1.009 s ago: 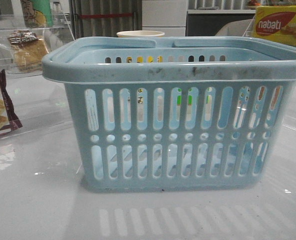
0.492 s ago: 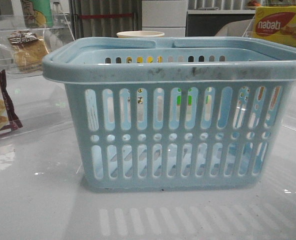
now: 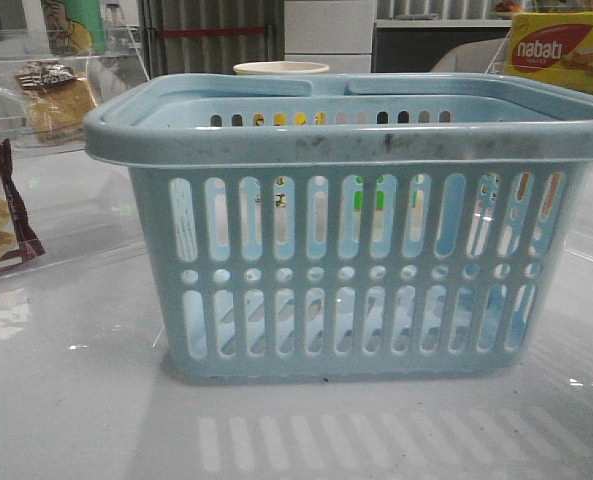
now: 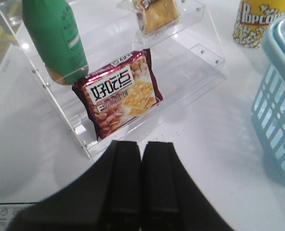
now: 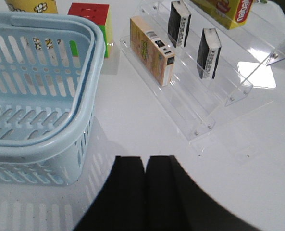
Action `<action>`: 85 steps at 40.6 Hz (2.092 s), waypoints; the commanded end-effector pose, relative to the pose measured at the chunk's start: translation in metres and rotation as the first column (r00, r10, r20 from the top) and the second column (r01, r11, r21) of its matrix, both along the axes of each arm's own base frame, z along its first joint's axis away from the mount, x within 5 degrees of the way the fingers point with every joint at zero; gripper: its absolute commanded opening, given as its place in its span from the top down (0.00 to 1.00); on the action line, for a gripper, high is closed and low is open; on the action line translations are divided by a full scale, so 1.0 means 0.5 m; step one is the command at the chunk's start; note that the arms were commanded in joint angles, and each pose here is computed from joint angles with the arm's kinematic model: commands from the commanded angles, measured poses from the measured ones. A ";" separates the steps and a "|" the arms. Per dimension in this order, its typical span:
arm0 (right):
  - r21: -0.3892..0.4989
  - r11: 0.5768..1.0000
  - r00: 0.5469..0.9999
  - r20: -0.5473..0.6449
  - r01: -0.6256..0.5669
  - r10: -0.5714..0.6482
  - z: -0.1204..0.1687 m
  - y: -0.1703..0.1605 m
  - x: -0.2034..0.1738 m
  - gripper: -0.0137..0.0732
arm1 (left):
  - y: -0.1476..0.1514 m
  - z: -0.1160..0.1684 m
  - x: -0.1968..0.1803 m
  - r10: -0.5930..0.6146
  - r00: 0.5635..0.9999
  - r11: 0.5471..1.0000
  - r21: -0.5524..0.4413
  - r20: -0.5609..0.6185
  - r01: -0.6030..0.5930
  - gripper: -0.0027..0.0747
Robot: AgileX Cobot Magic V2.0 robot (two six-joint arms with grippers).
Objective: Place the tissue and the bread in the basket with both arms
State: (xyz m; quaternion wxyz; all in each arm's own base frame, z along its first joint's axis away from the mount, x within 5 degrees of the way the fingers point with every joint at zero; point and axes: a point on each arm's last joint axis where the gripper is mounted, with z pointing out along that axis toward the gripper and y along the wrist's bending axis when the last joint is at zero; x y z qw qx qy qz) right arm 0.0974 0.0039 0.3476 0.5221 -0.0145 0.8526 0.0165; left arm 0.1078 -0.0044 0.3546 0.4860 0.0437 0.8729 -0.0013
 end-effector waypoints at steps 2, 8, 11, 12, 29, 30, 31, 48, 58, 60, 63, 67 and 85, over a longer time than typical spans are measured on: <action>0.001 1.000 0.998 0.054 0.009 -0.009 0.023 -0.002 0.019 0.77 | -0.001 0.016 0.020 0.002 0.998 1.000 -0.011 0.056 -0.002 0.84; 0.001 1.000 1.000 0.013 0.008 -0.008 0.014 -0.002 0.032 0.58 | -0.001 0.017 0.032 0.004 0.998 1.000 -0.012 0.070 -0.003 0.69; 0.000 1.000 1.000 -0.004 0.008 -0.008 0.011 -0.002 0.038 0.39 | -0.001 0.018 0.034 0.005 0.997 1.000 -0.012 0.078 -0.004 0.54; 0.000 1.000 1.000 -0.009 0.008 -0.008 0.010 -0.002 0.040 0.34 | -0.001 0.019 0.034 0.005 0.997 1.000 -0.012 0.080 -0.004 0.48; -0.034 0.999 0.994 -0.108 0.012 -0.016 -0.016 -0.006 0.084 0.21 | -0.039 0.025 0.032 -0.135 0.984 0.989 -0.049 0.117 0.142 0.31; -0.042 0.999 0.993 -0.116 0.013 -0.018 -0.019 -0.007 0.089 0.21 | -0.045 0.026 0.032 -0.157 0.980 0.985 -0.047 0.120 0.163 0.31; -0.048 0.999 0.992 -0.121 0.015 -0.021 -0.021 -0.008 0.095 0.21 | -0.048 0.026 0.031 -0.173 0.977 0.983 -0.045 0.123 0.179 0.31; -0.037 0.973 0.960 -0.158 0.228 -0.231 -0.008 -0.100 0.253 0.21 | -0.091 0.030 0.019 -0.338 0.929 0.936 -0.046 0.148 0.348 0.31; -0.039 0.973 0.951 -0.205 0.228 -0.231 -0.013 -0.129 0.387 0.21 | -0.091 0.030 0.019 -0.338 0.930 0.936 -0.046 0.146 0.348 0.31; -0.039 0.973 0.949 -0.215 0.227 -0.230 -0.017 -0.135 0.415 0.21 | -0.091 0.030 0.019 -0.338 0.930 0.936 -0.046 0.146 0.348 0.31; -0.034 0.973 0.947 -0.225 0.228 -0.229 -0.024 -0.142 0.454 0.21 | -0.091 0.030 0.019 -0.338 0.930 0.936 -0.046 0.146 0.348 0.31; -0.028 0.973 0.944 -0.240 0.228 -0.228 -0.039 -0.153 0.507 0.21 | -0.091 0.030 0.019 -0.338 0.930 0.936 -0.046 0.146 0.348 0.31; 0.009 0.972 0.951 -0.209 0.236 -0.229 -0.088 -0.180 0.651 0.21 | -0.091 0.030 0.019 -0.338 0.930 0.936 -0.046 0.146 0.348 0.31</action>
